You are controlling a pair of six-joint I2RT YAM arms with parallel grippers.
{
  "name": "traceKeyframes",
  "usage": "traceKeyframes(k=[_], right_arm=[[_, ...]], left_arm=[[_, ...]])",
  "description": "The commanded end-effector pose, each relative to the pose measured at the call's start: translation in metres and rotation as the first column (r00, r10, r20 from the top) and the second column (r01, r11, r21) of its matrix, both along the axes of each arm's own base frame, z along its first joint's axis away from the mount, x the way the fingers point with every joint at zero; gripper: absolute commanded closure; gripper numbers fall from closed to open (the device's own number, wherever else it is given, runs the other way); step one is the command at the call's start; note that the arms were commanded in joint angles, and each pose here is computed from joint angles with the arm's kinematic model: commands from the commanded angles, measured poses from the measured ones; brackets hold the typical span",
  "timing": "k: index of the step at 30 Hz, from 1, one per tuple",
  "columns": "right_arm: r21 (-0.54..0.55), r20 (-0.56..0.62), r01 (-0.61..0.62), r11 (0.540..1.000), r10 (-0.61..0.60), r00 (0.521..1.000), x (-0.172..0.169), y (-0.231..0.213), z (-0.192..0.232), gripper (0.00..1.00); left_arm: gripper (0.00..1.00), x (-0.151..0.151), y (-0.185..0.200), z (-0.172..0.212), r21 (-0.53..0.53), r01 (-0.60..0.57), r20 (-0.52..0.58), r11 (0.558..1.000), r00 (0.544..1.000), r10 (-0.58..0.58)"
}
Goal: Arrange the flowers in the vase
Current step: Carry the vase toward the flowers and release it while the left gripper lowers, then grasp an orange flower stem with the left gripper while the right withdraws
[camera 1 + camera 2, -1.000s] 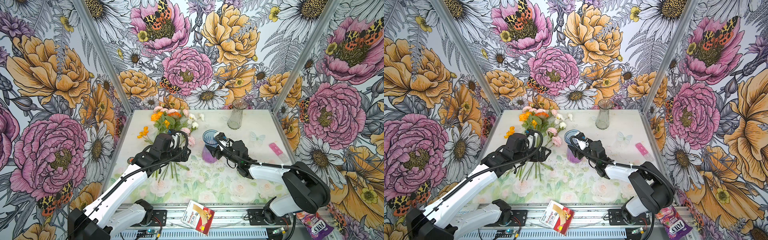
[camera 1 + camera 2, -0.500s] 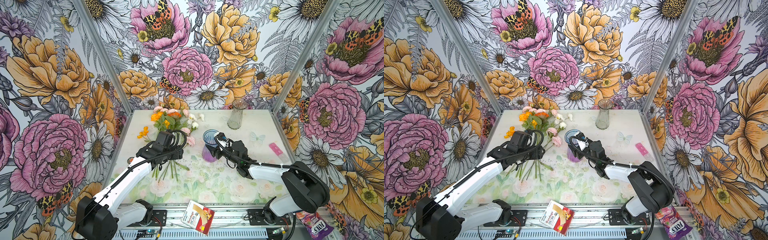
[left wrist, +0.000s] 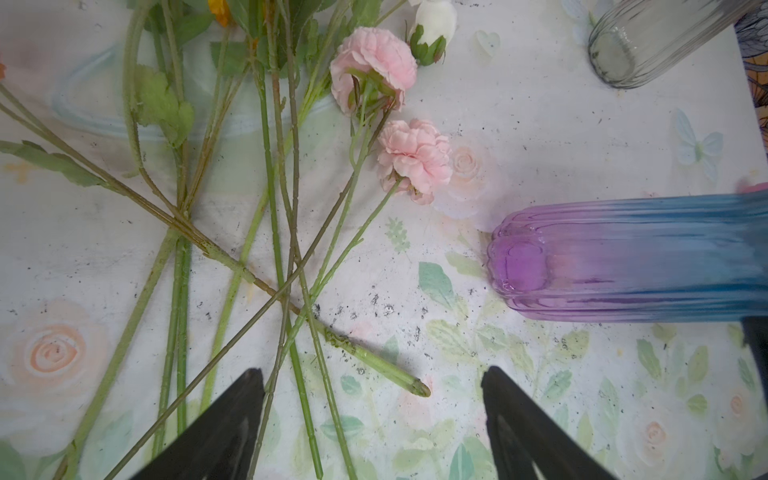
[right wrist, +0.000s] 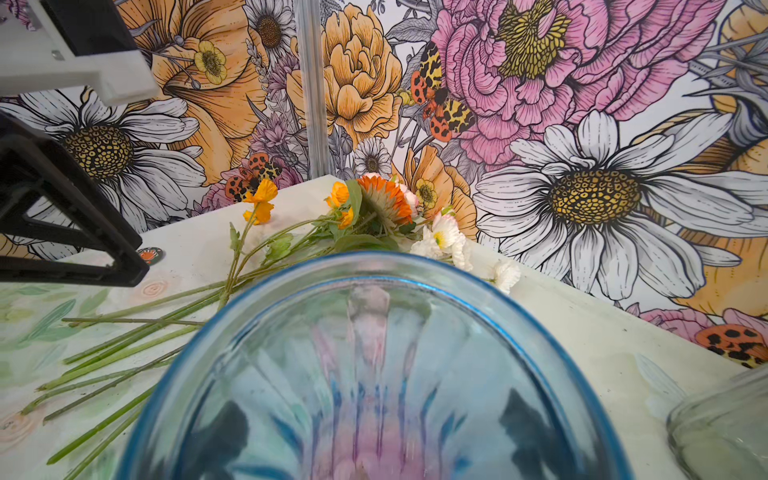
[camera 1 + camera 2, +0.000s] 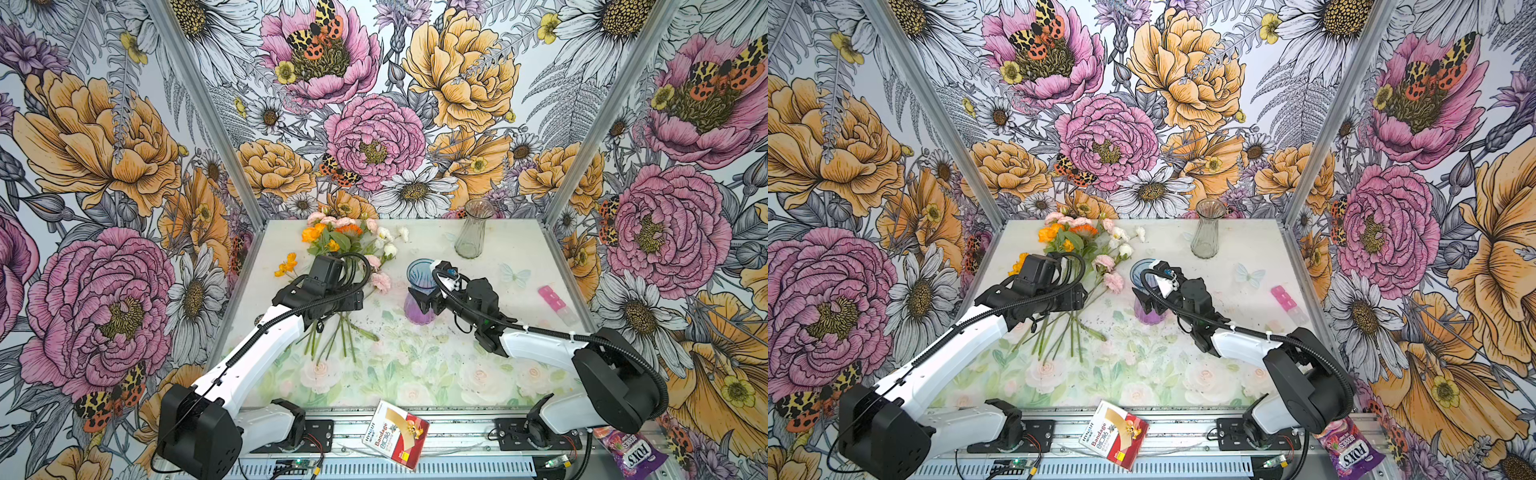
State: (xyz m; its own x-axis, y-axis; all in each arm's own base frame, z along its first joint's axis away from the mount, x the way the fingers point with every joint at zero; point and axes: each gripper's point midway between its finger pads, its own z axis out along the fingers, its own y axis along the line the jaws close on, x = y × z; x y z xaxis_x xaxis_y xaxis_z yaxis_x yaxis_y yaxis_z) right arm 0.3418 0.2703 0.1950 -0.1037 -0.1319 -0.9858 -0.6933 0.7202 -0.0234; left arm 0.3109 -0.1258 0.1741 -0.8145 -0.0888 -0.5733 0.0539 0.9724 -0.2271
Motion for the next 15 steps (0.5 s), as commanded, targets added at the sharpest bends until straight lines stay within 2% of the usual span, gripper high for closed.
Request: traceKeyframes(k=[1, 9, 15], right_arm=[[0.026, -0.032, 0.046, 0.999, -0.045, 0.998, -0.009, -0.013, 0.009, 0.01], [0.03, -0.254, 0.13, 0.991, -0.118, 0.96, -0.056, -0.051, -0.026, 0.0], [-0.006, -0.277, 0.117, 0.993, -0.114, 0.954, -0.101, -0.054, -0.023, 0.01]], left_arm=[[0.2, 0.02, 0.01, 0.005, 0.063, -0.02, 0.027, 0.998, 0.999, 0.018], [0.45, 0.065, 0.009, -0.032, 0.189, -0.036, -0.059, 0.981, 0.997, 0.048], [0.6, 0.104, 0.011, -0.061, 0.223, -0.065, -0.115, 0.973, 0.989, 0.092]])
